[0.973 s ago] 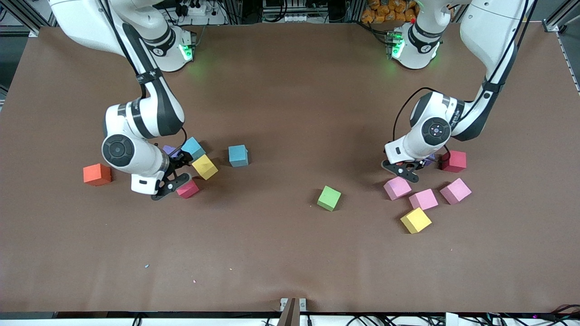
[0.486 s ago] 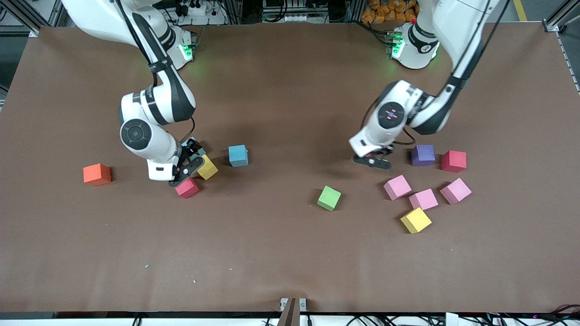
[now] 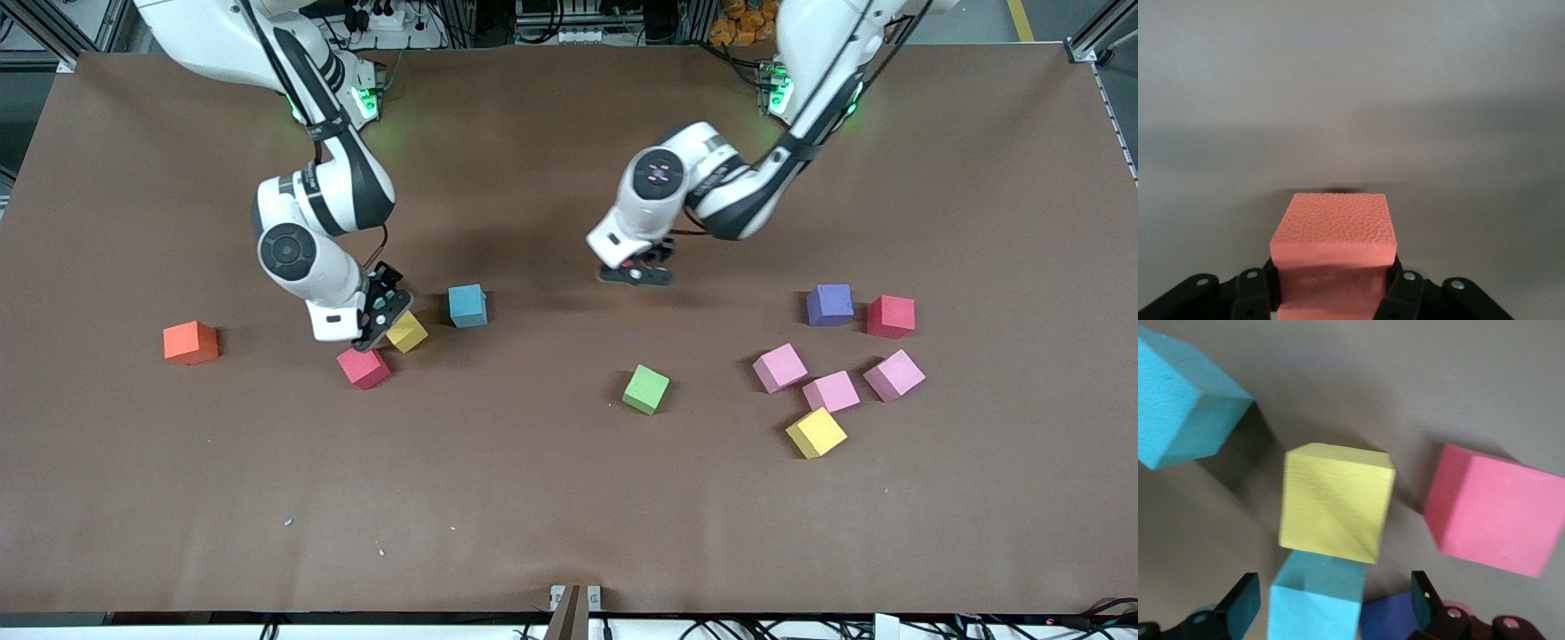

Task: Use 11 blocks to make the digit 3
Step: 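Lift the orange cube with the left gripper while the right gripper grasps cyan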

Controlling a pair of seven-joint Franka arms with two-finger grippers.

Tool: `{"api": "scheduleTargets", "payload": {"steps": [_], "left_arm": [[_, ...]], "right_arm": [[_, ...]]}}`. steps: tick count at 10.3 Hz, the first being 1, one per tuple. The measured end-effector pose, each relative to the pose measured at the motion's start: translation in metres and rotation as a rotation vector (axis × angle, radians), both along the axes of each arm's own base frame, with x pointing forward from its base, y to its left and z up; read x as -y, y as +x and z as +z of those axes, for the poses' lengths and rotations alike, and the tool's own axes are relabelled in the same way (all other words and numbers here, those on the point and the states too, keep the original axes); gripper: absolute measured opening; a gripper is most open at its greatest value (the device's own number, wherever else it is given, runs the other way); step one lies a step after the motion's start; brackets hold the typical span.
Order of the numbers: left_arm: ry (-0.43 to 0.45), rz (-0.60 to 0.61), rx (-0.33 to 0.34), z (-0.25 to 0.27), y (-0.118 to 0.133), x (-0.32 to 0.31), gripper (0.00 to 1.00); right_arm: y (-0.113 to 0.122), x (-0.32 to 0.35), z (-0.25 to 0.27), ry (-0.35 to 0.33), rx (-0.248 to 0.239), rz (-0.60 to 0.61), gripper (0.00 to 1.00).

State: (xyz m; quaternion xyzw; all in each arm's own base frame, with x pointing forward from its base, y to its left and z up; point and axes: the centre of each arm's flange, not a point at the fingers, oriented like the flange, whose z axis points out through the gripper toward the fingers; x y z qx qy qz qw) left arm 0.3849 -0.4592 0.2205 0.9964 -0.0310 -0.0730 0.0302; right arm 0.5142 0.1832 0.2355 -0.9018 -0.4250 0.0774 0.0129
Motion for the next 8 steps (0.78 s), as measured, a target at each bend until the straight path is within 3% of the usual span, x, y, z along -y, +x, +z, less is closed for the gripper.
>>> {"api": "scheduleTargets", "payload": {"steps": [2, 8], "left_arm": [[-0.001, 0.044, -0.029, -0.013, -0.025, 0.037, 0.56], [0.023, 0.067, -0.055, -0.025, -0.044, 0.050, 0.56]], "right_arm": [[-0.007, -0.004, -0.006, -0.002, -0.007, 0.012, 1.00], [-0.020, 0.007, -0.022, 0.000, -0.009, 0.038, 1.00]]}}
